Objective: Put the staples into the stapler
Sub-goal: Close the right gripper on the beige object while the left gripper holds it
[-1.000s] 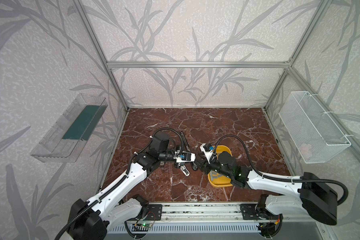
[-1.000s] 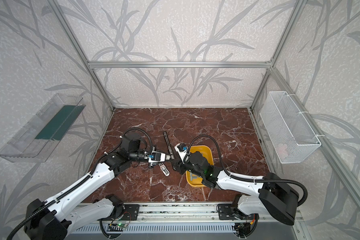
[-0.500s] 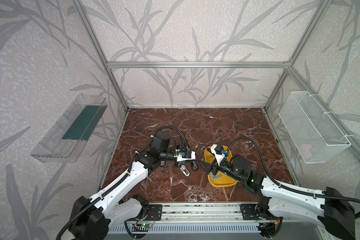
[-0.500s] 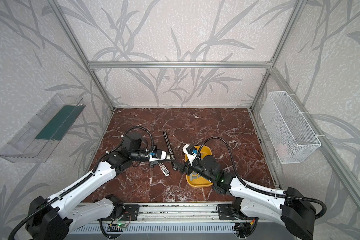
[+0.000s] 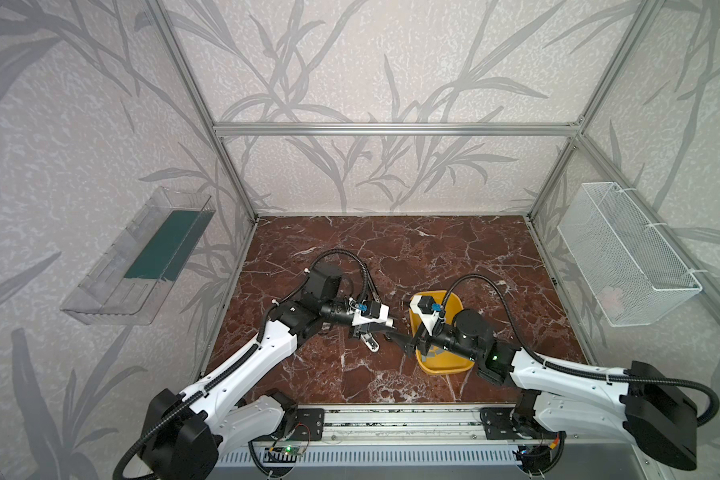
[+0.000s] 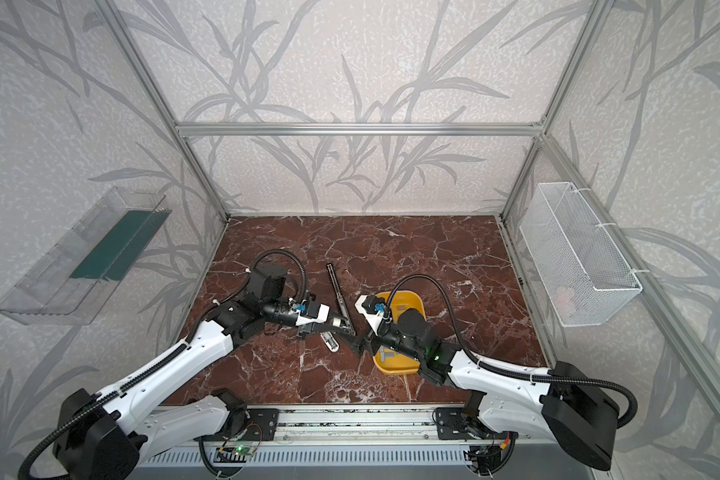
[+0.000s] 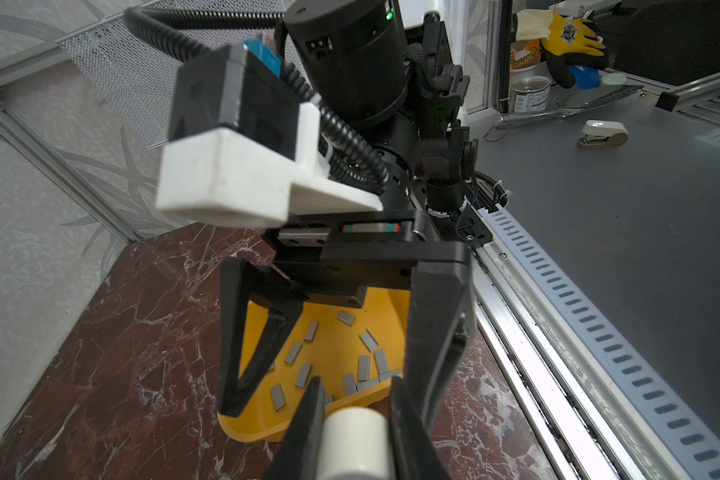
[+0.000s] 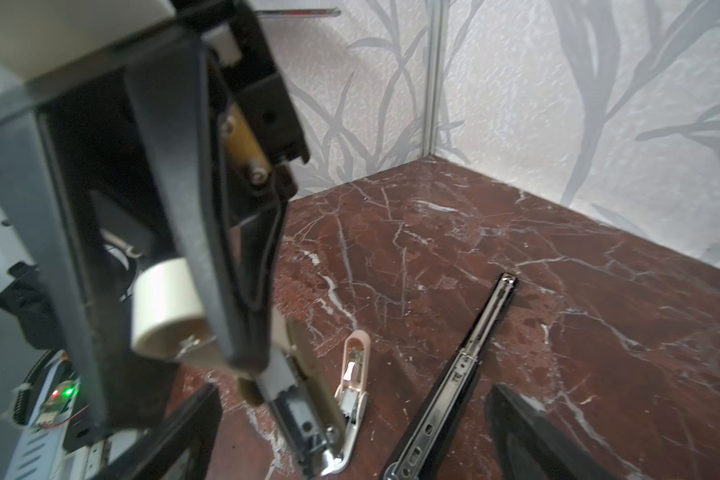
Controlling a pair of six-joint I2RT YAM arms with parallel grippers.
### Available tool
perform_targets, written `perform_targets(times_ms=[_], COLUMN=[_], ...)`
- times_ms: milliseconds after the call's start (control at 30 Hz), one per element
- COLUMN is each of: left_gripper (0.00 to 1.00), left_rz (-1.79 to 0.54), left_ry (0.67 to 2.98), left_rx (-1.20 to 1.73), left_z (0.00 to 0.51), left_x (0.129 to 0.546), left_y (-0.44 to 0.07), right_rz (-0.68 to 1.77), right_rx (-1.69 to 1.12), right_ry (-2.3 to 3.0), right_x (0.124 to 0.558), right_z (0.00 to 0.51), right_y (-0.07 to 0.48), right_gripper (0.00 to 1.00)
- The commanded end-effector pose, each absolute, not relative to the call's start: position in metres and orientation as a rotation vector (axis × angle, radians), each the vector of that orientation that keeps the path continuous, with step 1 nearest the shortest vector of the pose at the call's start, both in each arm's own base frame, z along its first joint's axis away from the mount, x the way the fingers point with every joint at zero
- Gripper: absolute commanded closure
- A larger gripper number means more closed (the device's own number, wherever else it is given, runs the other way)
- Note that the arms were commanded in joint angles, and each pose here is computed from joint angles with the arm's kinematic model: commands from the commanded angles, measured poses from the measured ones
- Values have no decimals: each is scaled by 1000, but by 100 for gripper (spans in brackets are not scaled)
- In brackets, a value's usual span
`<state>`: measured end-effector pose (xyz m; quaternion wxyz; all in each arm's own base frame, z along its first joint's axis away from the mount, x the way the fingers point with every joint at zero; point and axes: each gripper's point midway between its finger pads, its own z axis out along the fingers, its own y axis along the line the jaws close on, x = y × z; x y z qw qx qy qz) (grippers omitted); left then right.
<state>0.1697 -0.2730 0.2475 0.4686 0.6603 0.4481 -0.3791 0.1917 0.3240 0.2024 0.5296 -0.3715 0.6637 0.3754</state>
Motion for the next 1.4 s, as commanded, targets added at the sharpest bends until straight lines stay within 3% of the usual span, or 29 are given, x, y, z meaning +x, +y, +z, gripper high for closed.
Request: perform_targets(times_ms=[0, 300, 500, 600, 733, 800, 1067, 1267, 1300, 1367], left_gripper=[100, 100, 100, 100, 100, 100, 100, 100, 98, 75], left_rz=[-945, -969, -1022, -1024, -1025, -1030, -1019, -1006, -1001, -971], left_ry=[1011, 1006, 1002, 1012, 1011, 1010, 1007, 1007, 1013, 1038], left_rx=[1604, 1581, 1580, 1582, 1582, 1583, 1583, 1578, 1575, 1565], left_z=[272, 276, 279, 277, 276, 277, 275, 277, 276, 274], left_x=[168, 167, 167, 167, 167, 167, 167, 169, 170, 174], left_y=[-275, -277, -280, -280, -280, -280, -280, -280, -280, -279], right_rz=[988, 1045, 1027, 1040, 1031, 1035, 1029, 1051, 1057, 1061], right_rx=[-939, -967, -912, -908, -911, -915, -915, -925, -924, -915], right_ry=[1512, 1494, 1484, 1472, 1482, 1475, 1488, 1500, 1501, 1513], right_x=[179, 172, 182, 181, 184, 184, 185, 183, 183, 183], right_z=[219, 216, 223, 226, 227, 230, 225, 222, 222, 221], right_y=[338, 347, 348, 350, 353, 353, 354, 357, 357, 357], right_gripper=[1, 6, 15, 26, 51, 59, 64, 77, 77, 78])
